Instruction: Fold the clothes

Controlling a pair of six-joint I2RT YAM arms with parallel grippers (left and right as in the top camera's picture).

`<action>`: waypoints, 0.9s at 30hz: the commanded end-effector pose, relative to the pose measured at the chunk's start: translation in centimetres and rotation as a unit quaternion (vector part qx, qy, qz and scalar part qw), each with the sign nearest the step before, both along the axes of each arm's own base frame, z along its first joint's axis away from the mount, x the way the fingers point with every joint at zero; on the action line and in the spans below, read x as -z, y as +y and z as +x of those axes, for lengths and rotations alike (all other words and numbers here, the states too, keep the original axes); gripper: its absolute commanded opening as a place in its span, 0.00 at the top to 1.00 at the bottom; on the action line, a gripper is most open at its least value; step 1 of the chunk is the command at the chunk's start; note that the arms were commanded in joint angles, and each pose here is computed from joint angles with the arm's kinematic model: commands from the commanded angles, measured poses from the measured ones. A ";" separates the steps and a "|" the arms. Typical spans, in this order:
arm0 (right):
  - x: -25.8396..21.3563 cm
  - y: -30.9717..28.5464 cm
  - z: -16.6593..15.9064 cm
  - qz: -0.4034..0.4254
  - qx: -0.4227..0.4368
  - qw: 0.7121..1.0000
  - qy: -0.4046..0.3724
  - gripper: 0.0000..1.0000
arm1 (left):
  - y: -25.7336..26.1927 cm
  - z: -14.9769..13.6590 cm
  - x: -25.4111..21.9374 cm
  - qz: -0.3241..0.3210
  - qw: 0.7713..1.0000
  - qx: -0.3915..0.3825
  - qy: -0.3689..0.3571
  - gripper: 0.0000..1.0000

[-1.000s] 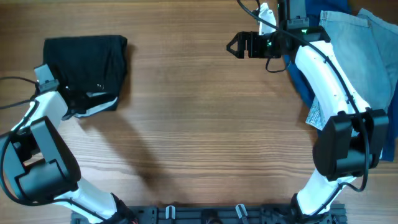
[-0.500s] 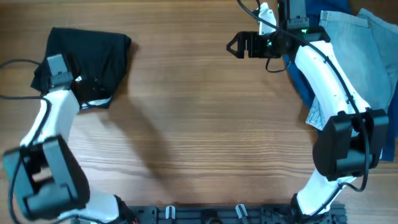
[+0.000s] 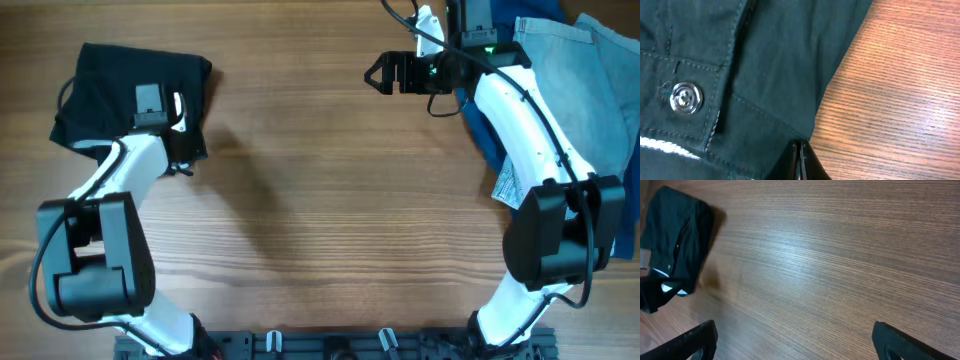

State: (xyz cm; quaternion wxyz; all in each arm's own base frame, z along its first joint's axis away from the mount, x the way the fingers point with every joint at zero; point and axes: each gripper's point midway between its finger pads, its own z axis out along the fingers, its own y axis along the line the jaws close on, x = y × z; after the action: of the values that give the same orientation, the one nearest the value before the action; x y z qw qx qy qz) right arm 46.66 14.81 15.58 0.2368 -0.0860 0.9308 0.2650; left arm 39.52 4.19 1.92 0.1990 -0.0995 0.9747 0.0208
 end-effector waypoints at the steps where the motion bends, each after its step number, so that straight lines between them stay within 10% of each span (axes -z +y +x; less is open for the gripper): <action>1: 0.3 -0.1 0.0 -0.004 -0.006 1.000 -0.002 0.00 | 0.4 0.8 1.6 0.018 1.000 0.026 0.001 0.94; 10: 0.3 -0.2 0.1 -0.008 -0.005 1.000 -0.004 0.00 | 1.0 6.3 3.6 0.043 0.994 0.043 -0.093 0.94; 17: 0.2 -0.2 0.3 -0.006 -0.004 1.000 -0.009 0.00 | 0.1 5.0 -3.4 0.020 0.993 0.015 -0.119 0.95; 27: 0.2 -0.2 0.3 -0.007 -0.004 1.000 -0.009 0.00 | -0.9 1.8 -7.8 -0.021 0.993 -0.008 -0.113 0.69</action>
State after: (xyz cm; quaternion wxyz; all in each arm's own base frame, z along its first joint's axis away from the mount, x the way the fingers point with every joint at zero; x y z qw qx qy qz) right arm 46.89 14.83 15.73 0.2425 -0.0875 0.9291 0.2651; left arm 41.33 4.21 9.77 0.3077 -0.1086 0.9451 0.0175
